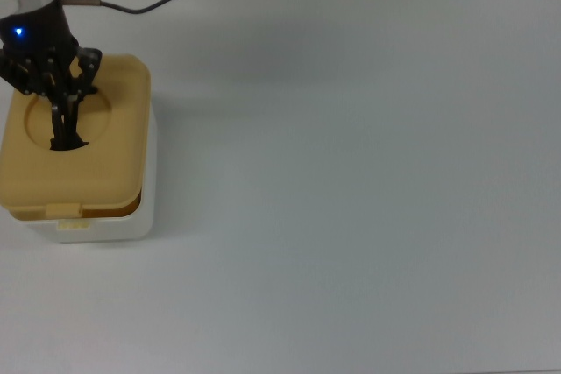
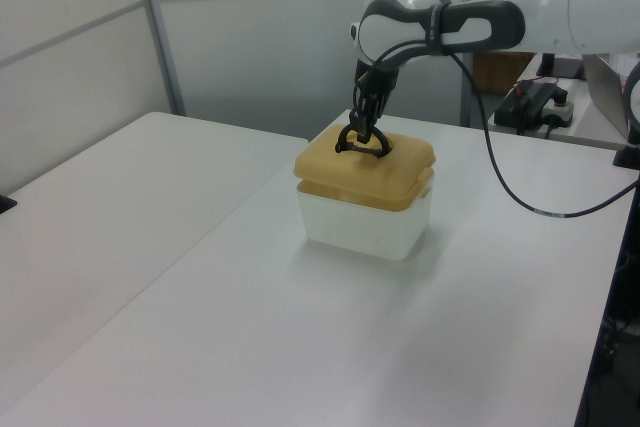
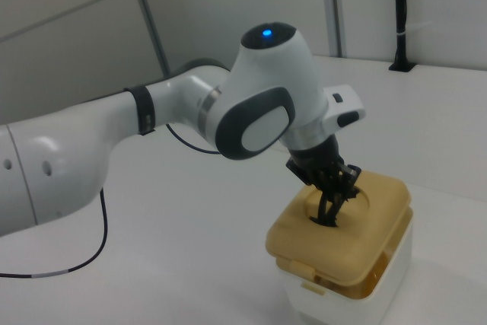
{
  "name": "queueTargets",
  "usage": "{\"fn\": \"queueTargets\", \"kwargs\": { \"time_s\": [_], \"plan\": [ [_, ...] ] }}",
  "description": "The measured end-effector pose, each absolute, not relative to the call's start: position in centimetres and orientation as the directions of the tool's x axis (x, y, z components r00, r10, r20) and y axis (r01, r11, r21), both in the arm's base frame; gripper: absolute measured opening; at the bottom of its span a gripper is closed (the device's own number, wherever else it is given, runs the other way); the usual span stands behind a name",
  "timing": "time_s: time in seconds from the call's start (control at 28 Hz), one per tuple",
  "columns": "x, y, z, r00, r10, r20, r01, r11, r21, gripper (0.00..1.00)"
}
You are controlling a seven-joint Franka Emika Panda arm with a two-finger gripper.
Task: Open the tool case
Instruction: 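Lift the yellow lid by its handle off the white case, then move the lid beside the case and lower it onto the table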
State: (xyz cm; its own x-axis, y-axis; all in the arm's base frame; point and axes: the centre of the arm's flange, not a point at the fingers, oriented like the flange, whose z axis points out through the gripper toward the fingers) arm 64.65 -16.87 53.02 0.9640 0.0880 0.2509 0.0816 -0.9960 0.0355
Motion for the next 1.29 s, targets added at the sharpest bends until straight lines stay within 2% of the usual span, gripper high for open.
{"fn": "queueTargets", "kwargs": {
  "time_s": [0.21,0.61,0.89,1.29],
  "plan": [
    [64.2,-14.5,54.8,0.961,0.111,0.252,0.111,-0.994,0.017,0.07],
    [65.2,-1.1,54.4,0.96,0.167,0.226,0.178,-0.984,-0.029,0.07],
    [64.6,5.2,51.7,0.96,0.213,0.182,0.225,-0.973,-0.047,0.07],
    [63.4,9.5,44.2,0.952,0.239,0.193,0.247,-0.969,-0.021,0.07]
  ]
}}
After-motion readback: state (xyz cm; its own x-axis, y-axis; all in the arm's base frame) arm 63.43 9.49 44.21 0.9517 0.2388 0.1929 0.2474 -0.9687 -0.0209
